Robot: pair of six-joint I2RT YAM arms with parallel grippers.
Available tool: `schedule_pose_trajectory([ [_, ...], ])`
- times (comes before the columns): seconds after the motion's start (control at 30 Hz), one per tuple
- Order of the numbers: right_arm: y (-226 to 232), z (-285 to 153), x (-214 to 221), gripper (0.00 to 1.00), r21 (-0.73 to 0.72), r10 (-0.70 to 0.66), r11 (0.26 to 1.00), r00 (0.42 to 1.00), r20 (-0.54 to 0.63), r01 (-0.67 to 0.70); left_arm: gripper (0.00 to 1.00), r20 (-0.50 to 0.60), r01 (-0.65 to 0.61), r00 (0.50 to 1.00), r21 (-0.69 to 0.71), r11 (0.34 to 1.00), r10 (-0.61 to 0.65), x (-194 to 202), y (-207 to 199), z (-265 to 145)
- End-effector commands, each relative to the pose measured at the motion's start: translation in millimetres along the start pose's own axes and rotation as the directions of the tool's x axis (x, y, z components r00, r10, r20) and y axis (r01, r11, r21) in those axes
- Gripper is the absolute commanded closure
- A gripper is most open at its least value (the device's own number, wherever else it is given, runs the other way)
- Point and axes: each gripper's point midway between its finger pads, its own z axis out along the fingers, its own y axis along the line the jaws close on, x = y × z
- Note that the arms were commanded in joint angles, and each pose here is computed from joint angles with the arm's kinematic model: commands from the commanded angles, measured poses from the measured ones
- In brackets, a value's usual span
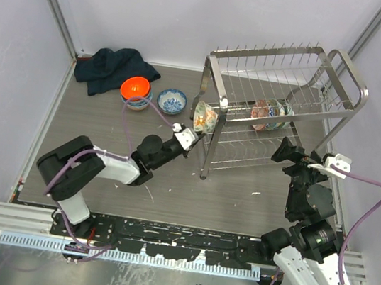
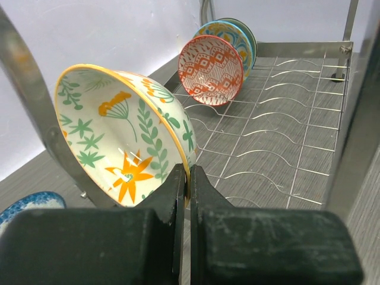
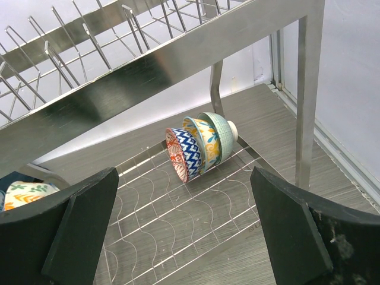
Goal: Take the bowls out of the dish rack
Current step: Place the bowl with the bowl.
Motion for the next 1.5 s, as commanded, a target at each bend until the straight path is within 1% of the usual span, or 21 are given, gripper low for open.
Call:
schedule_pose_trajectory([
  [0.0, 8, -1, -22, 0.00, -0.030, 0.049, 0.998, 0.997, 0.053, -0.048, 1.00, 0.062, -0.022, 0.998, -0.055, 0.998, 0.025, -33, 14, -12],
  [0.17, 10, -1, -22, 0.00, -0.041, 0.053, 0.998, 0.997, 0.051, -0.051, 1.00, -0.014, -0.021, 1.000, -0.082, 0.996, 0.019, -28, 19, -31],
  [0.3, 12, -1, -23, 0.00, -0.052, 0.059, 0.997, 0.997, 0.050, -0.056, 1.00, -0.113, -0.036, 0.993, -0.142, 0.989, 0.020, -26, 33, -43],
  [0.53, 17, -1, -24, 0.00, -0.075, 0.072, 0.995, 0.996, 0.049, -0.068, 1.00, -0.276, -0.113, 0.960, -0.255, 0.960, 0.040, -31, 73, -45],
  [0.63, 19, -1, -24, 0.00, -0.082, 0.075, 0.994, 0.996, 0.050, -0.071, 1.00, -0.336, -0.135, 0.941, -0.263, 0.955, 0.040, -27, 90, -40],
  [0.77, 19, -1, -24, 0.00, -0.084, 0.075, 0.994, 0.996, 0.049, -0.070, 1.00, -0.377, -0.189, 0.921, -0.203, 0.961, 0.101, -21, 108, -27],
  [0.87, 18, -2, -24, 0.00, -0.084, 0.075, 0.994, 0.996, 0.052, -0.071, 1.00, -0.429, -0.247, 0.886, -0.113, 0.962, 0.177, -6, 115, -16],
  [0.93, 18, -2, -25, 0.00, -0.083, 0.076, 0.994, 0.996, 0.053, -0.072, 1.00, -0.473, -0.285, 0.854, -0.072, 0.956, 0.219, 5, 122, -8],
  [1.1, 17, -3, -24, 0.00, -0.084, 0.080, 0.994, 0.995, 0.052, -0.076, 1.00, -0.564, -0.328, 0.779, 0.004, 0.945, 0.273, 24, 140, 3],
  [1.47, 20, -1, -21, 0.00, -0.091, 0.081, 0.993, 0.996, 0.047, -0.077, 1.00, -0.618, -0.341, 0.715, 0.099, 0.935, 0.327, 31, 163, 4],
])
